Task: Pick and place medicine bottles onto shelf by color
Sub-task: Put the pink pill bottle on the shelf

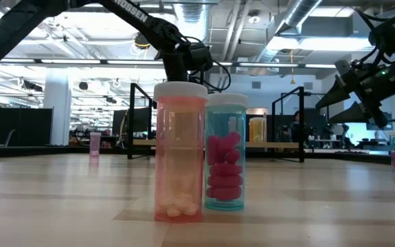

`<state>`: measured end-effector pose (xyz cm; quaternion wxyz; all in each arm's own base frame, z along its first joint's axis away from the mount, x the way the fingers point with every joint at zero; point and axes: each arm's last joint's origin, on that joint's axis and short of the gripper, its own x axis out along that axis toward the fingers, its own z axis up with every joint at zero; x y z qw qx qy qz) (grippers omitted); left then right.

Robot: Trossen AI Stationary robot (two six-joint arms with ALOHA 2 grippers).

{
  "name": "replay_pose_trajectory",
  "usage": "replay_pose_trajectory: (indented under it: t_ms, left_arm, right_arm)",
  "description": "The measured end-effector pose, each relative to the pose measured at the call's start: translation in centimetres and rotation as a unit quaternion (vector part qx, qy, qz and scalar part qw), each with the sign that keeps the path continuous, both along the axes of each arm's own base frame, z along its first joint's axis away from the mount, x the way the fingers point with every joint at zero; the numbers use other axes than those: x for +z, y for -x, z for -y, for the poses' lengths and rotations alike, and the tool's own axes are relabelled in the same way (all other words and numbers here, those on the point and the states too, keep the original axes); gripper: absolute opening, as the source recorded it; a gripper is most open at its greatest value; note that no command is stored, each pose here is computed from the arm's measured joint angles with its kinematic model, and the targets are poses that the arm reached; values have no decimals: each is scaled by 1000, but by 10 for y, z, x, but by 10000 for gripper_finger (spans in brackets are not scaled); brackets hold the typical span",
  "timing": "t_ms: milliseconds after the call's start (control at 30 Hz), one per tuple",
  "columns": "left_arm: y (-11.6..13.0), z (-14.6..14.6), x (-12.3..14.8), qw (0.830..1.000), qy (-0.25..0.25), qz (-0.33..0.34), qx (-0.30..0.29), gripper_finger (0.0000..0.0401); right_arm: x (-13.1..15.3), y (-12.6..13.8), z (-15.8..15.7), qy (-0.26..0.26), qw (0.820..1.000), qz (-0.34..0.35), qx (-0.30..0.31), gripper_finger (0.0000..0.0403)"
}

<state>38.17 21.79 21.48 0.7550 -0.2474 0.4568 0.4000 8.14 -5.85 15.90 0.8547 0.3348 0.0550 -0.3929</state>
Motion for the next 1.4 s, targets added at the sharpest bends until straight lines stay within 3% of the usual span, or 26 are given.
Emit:
replay_pose_trajectory:
  t_ms: [933, 1267, 1400]
  left_arm:
    - [9, -14, -1, 1000, 3, -6, 4, 114]
    - [7, -14, 0, 1000, 5, 2, 1, 177]
    - [5, -16, 14, 1000, -11, -2, -9, 207]
  right_arm:
    - [0, 0, 0, 0, 1000, 1, 0, 305]
    - [0, 0, 0, 0, 1000, 1, 0, 305]
    - [0, 0, 0, 0, 1000, 0, 0, 305]
